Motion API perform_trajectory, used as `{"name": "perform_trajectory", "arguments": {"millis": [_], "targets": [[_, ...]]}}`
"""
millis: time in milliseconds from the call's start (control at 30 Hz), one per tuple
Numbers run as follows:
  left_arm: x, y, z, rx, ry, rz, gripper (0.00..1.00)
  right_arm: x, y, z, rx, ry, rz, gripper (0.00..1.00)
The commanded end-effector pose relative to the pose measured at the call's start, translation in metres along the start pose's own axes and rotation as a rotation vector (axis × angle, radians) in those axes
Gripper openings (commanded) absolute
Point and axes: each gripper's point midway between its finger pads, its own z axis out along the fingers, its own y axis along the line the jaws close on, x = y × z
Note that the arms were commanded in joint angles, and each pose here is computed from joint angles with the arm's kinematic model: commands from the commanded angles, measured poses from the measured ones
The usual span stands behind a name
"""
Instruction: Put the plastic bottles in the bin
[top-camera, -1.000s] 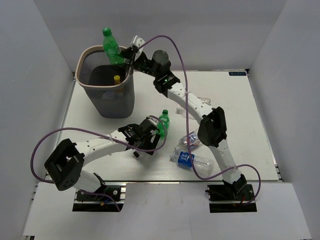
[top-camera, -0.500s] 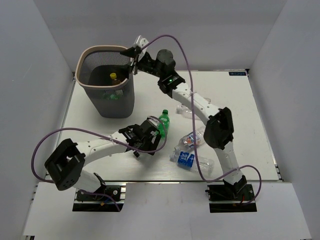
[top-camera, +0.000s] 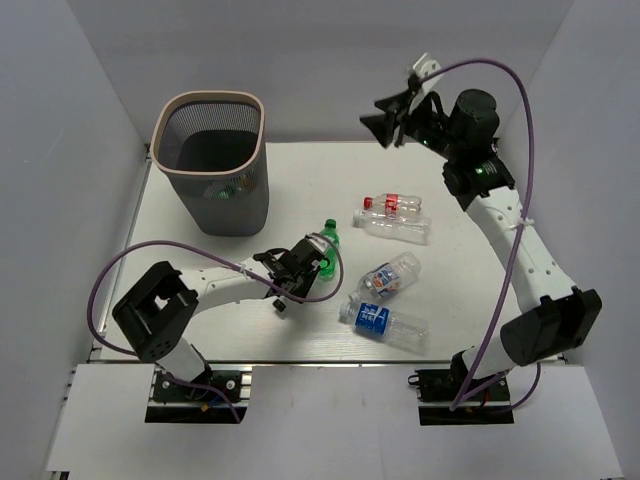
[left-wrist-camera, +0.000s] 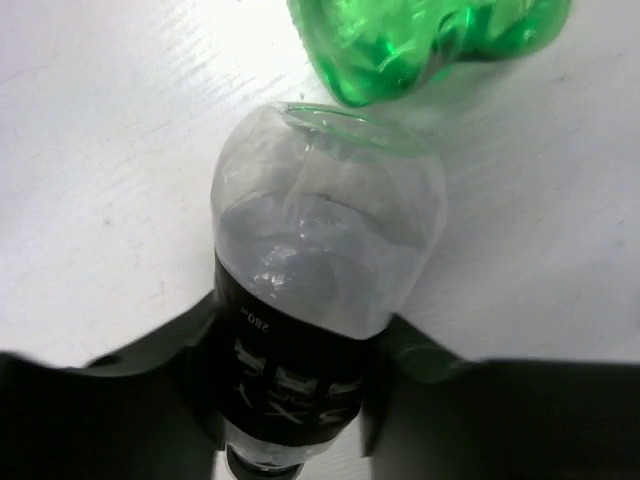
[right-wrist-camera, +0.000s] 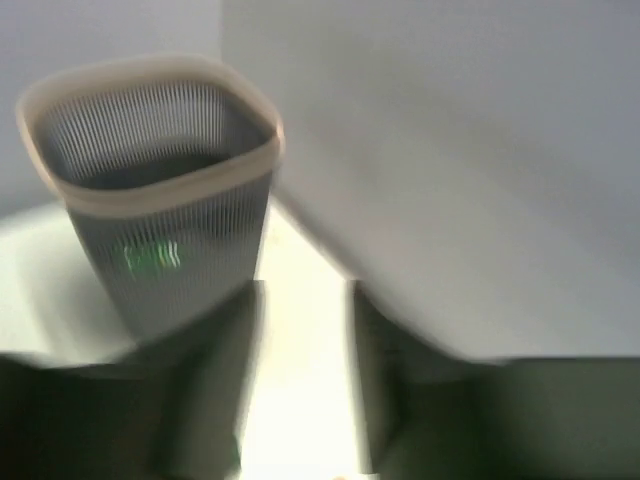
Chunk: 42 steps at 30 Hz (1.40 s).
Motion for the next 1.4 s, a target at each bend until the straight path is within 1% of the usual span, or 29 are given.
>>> {"name": "perform_trajectory", "arguments": {"millis": [0, 67, 100, 133, 167, 200, 267, 300, 367, 400, 500, 533, 567, 600, 633, 733, 767, 833, 933, 967, 1000, 1067, 1133, 1167, 1200, 1233, 1300, 1333, 1367], "targets": [[-0.037, -0.012, -0.018, 0.062, -0.102, -0.002, 0.32, 0.088, 0.007, -0.041, -0.043, 0.306, 0.052, 0.58], [-0.056, -0.015, -0.036, 0.093, -0.149, -0.004, 0.22, 0.127, 0.014, -0.073, -0.062, 0.44, 0.084, 0.68], [-0.067, -0.015, -0.045, 0.101, -0.186, 0.003, 0.17, 0.146, 0.023, -0.086, -0.091, 0.487, 0.085, 0.68], [-0.083, -0.017, -0.062, 0.126, -0.243, 0.001, 0.16, 0.154, 0.03, -0.101, -0.108, 0.526, 0.086, 0.7], [-0.104, -0.017, -0.078, 0.14, -0.304, -0.004, 0.16, 0.161, 0.027, -0.109, -0.101, 0.543, 0.082, 0.7], [-0.116, -0.017, -0.09, 0.148, -0.344, -0.005, 0.16, 0.18, 0.039, -0.123, -0.124, 0.583, 0.106, 0.7], [-0.152, -0.009, -0.123, 0.158, -0.454, -0.037, 0.16, 0.186, 0.045, -0.137, -0.154, 0.594, 0.067, 0.7], [-0.165, -0.007, -0.134, 0.156, -0.5, -0.052, 0.16, 0.204, 0.054, -0.15, -0.176, 0.627, 0.071, 0.7], [-0.199, 0.012, -0.161, 0.081, -0.604, -0.083, 0.16, 0.215, 0.06, -0.161, -0.191, 0.65, 0.074, 0.7], [-0.21, 0.022, -0.173, 0.038, -0.643, -0.094, 0.16, 0.232, 0.067, -0.173, -0.202, 0.685, 0.093, 0.7], [-0.25, 0.047, -0.203, -0.059, -0.748, -0.145, 0.17, 0.249, 0.08, -0.186, -0.247, 0.716, 0.079, 0.7], [-0.266, 0.067, -0.219, -0.131, -0.806, -0.191, 0.17, 0.25, 0.083, -0.189, -0.257, 0.715, 0.073, 0.7], [-0.274, 0.08, -0.221, -0.169, -0.822, -0.213, 0.17, 0.251, 0.085, -0.191, -0.288, 0.708, 0.026, 0.72], [-0.279, 0.096, -0.226, -0.236, -0.843, -0.248, 0.17, 0.258, 0.092, -0.196, -0.321, 0.717, 0.028, 0.72], [-0.291, 0.105, -0.233, -0.261, -0.87, -0.278, 0.19, 0.258, 0.093, -0.197, -0.365, 0.699, -0.052, 0.73], [-0.306, 0.148, -0.249, -0.388, -0.902, -0.363, 0.21, 0.264, 0.106, -0.207, -0.449, 0.706, -0.08, 0.74], [-0.308, 0.165, -0.245, -0.433, -0.893, -0.388, 0.22, 0.266, 0.108, -0.209, -0.479, 0.7, -0.103, 0.74], [-0.314, 0.189, -0.261, -0.494, -0.927, -0.446, 0.26, 0.269, 0.109, -0.211, -0.498, 0.697, -0.134, 0.76], [-0.314, 0.229, -0.267, -0.594, -0.922, -0.513, 0.29, 0.276, 0.107, -0.21, -0.51, 0.695, -0.172, 0.8], [-0.31, 0.247, -0.274, -0.622, -0.923, -0.554, 0.31, 0.28, 0.106, -0.21, -0.516, 0.701, -0.182, 0.84], [-0.308, 0.255, -0.267, -0.641, -0.907, -0.559, 0.33, 0.28, 0.105, -0.209, -0.518, 0.7, -0.191, 0.9], [-0.3, 0.272, -0.256, -0.683, -0.856, -0.579, 0.36, 0.285, 0.103, -0.209, -0.527, 0.712, -0.19, 0.9], [-0.292, 0.293, -0.251, -0.718, -0.825, -0.631, 0.51, 0.29, 0.1, -0.205, -0.547, 0.713, -0.216, 0.9], [-0.285, 0.297, -0.241, -0.72, -0.781, -0.626, 0.61, 0.29, 0.099, -0.205, -0.561, 0.71, -0.239, 0.9], [-0.284, 0.299, -0.233, -0.708, -0.764, -0.627, 0.82, 0.292, 0.1, -0.204, -0.576, 0.707, -0.254, 0.9], [-0.283, 0.302, -0.232, -0.702, -0.764, -0.627, 0.9, 0.295, 0.098, -0.203, -0.615, 0.686, -0.316, 0.9], [-0.284, 0.302, -0.232, -0.67, -0.764, -0.608, 1.0, 0.298, 0.099, -0.203, -0.65, 0.674, -0.356, 0.9], [-0.284, 0.301, -0.236, -0.663, -0.768, -0.592, 1.0, 0.304, 0.097, -0.2, -0.701, 0.647, -0.433, 0.9], [-0.286, 0.298, -0.235, -0.649, -0.761, -0.558, 1.0, 0.305, 0.101, -0.203, -0.729, 0.645, -0.438, 0.9]]}}
